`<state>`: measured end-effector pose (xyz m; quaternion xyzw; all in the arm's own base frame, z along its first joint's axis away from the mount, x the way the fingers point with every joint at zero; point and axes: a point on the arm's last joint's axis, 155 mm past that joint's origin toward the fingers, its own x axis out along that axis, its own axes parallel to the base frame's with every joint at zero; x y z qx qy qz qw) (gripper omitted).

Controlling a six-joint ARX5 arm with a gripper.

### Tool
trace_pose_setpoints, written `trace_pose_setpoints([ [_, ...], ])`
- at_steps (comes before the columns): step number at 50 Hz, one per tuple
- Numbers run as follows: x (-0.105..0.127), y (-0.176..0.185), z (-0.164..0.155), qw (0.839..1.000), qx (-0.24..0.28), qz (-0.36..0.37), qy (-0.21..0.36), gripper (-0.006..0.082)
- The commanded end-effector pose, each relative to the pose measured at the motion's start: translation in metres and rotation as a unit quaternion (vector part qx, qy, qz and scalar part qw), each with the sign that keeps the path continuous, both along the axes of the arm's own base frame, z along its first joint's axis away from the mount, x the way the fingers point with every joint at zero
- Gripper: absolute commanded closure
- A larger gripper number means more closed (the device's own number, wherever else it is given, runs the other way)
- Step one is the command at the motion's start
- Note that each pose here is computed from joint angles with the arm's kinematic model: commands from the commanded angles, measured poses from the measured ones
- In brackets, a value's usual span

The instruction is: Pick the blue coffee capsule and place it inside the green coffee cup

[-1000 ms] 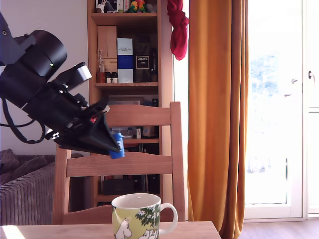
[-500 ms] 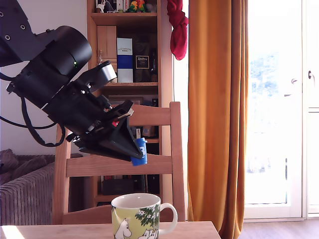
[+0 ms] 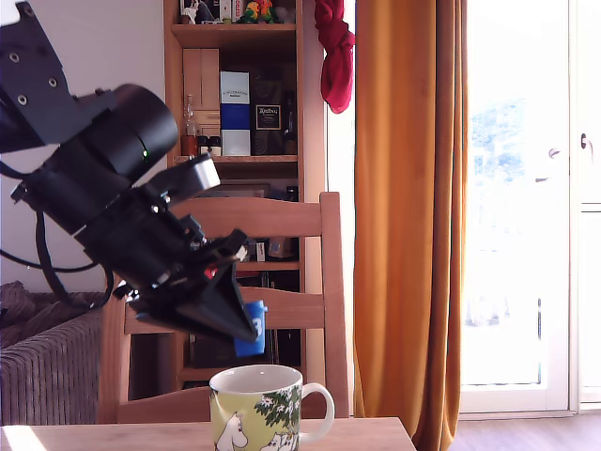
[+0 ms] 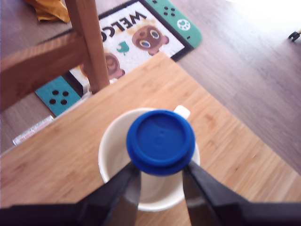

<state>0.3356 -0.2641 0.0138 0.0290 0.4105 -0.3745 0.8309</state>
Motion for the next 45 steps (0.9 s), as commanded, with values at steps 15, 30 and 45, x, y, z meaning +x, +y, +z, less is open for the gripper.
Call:
trace_pose_setpoints([
  [15,-0.009,0.007,-0.02,0.999,0.02,0.001,0.026,0.0589],
  [30,-0.015,0.01,-0.026,0.999,0.028,0.003,0.044,0.0579],
  [45,-0.015,0.01,-0.025,0.999,0.027,0.002,0.042,0.0444],
])
